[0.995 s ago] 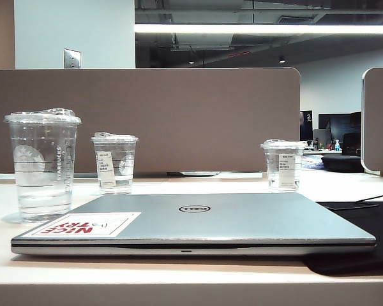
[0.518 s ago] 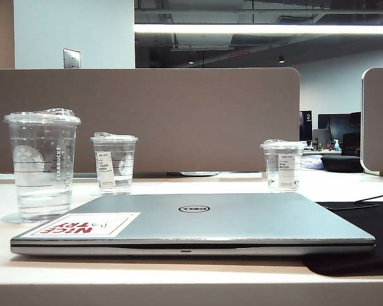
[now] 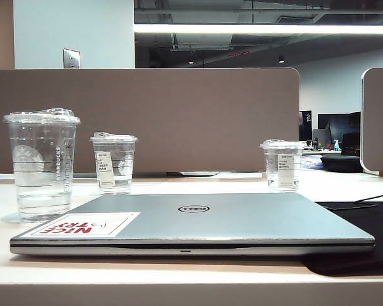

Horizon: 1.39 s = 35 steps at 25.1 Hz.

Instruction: Pick up the coffee cup on the middle and place it on the left side of the laptop.

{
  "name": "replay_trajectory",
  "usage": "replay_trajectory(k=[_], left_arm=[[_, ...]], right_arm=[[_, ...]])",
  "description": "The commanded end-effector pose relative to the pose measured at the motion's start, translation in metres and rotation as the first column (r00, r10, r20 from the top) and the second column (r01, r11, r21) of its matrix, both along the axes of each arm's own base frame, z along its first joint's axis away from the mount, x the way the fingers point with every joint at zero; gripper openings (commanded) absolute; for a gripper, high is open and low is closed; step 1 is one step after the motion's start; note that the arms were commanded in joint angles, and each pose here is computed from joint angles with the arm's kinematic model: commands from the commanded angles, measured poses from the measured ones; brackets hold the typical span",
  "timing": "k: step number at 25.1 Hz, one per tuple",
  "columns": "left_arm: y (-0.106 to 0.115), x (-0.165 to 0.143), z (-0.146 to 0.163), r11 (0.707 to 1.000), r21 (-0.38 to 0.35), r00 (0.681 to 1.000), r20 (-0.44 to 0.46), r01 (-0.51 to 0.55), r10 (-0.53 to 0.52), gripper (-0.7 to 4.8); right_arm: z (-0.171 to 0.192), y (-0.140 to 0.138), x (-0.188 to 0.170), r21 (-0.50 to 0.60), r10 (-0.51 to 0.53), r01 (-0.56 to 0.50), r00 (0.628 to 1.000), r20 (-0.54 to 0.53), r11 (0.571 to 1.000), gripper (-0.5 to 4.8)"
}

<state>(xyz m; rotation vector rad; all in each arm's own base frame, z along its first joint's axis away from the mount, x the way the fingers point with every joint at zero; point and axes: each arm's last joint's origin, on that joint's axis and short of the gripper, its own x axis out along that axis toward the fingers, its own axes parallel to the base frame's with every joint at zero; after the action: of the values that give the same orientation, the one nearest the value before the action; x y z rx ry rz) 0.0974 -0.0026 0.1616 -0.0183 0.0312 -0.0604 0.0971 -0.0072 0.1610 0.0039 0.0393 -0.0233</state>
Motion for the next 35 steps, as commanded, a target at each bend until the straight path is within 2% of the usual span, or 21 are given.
replay_trajectory(k=[1,35], left_arm=[[0.0002,-0.0001,0.0037,1.000,-0.021,1.000,0.029,-0.005,0.005,-0.04],[0.0001,-0.0001,0.0023,1.000,-0.027,1.000,0.014,-0.002,0.003,-0.04]], right_arm=[[0.0005,0.0000,0.0002,-0.002,-0.001,0.001,1.000,0.015,1.000,-0.05],[0.0005,0.0000,0.0002,-0.002,-0.001,0.001,1.000,0.015,1.000,-0.05]])
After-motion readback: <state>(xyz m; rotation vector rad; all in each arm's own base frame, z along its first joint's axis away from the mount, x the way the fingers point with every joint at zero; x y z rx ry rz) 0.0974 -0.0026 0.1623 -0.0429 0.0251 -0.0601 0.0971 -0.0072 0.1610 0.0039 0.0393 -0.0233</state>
